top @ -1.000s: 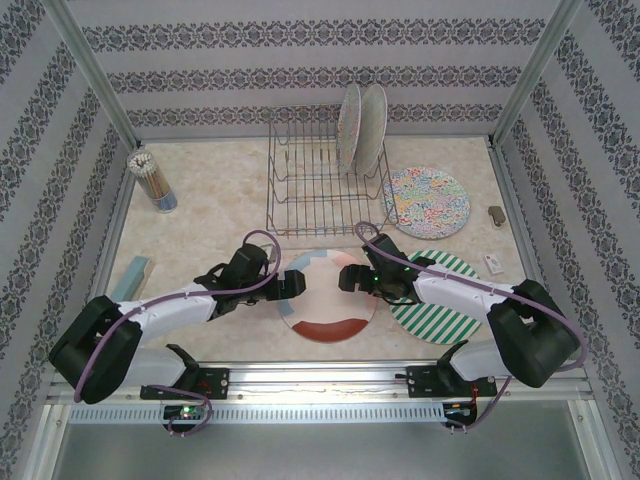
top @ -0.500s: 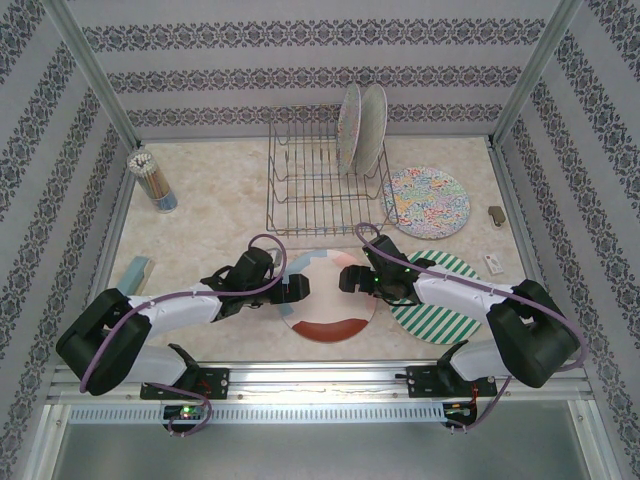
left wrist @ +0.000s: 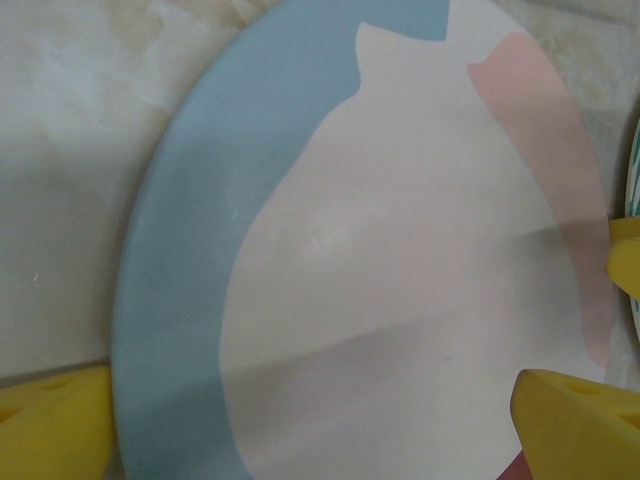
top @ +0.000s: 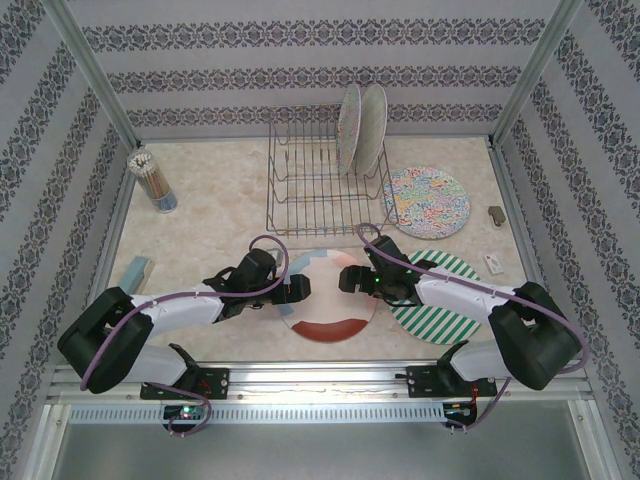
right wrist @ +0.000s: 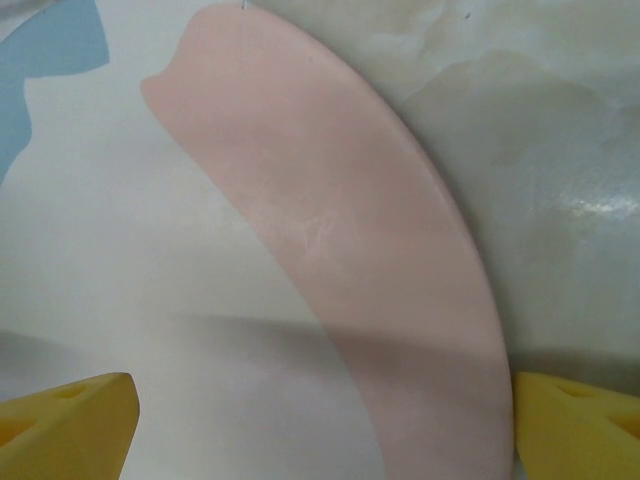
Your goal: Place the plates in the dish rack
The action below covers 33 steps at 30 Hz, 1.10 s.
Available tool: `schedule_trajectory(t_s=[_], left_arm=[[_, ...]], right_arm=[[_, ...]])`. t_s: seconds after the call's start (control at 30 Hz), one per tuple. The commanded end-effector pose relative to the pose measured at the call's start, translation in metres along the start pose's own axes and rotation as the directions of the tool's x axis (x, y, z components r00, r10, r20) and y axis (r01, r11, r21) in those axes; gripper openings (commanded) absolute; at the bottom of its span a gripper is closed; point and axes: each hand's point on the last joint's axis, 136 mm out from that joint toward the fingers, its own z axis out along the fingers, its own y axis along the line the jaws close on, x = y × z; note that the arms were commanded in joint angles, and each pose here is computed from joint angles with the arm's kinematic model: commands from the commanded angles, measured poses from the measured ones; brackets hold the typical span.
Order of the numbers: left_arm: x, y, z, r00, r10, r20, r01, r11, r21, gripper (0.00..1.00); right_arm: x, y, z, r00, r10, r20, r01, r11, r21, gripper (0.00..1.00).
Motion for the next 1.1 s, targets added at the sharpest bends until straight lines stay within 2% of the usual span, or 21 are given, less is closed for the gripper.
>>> schedule_trajectory(t_s=[0.0,0.33,0.73,1.07], left_arm=[[0.007,-0.012,0.01,1.0,0.011,-0.02,-0.01,0.999,0.046,1.0],[0.008,-0.016,0.014,1.0,0.014,-0.023,-0.013,0.998,0.054,1.0],[0.01,-0.017,0.018,0.999,0.017,-0.031,-0.015,0.998,0.061,1.0],[0.009,-0.02,0.021,0.999,0.017,-0.033,-0.015,0.998,0.068,1.0]], right_arm=[[0.001,0.008,-0.007,1.0,0.014,-0.007,-0.014,0.998,-0.053,0.94],[-0.005,0.025,-0.024,0.999,0.03,0.019,-0.028,0.991,-0.132,0.94],[-0.002,0.035,-0.03,1.0,0.01,-0.017,-0.013,0.976,-0.216,0.87],[-0.004,0.04,-0.033,0.999,0.004,-0.039,-0.015,0.954,-0.299,0.86]])
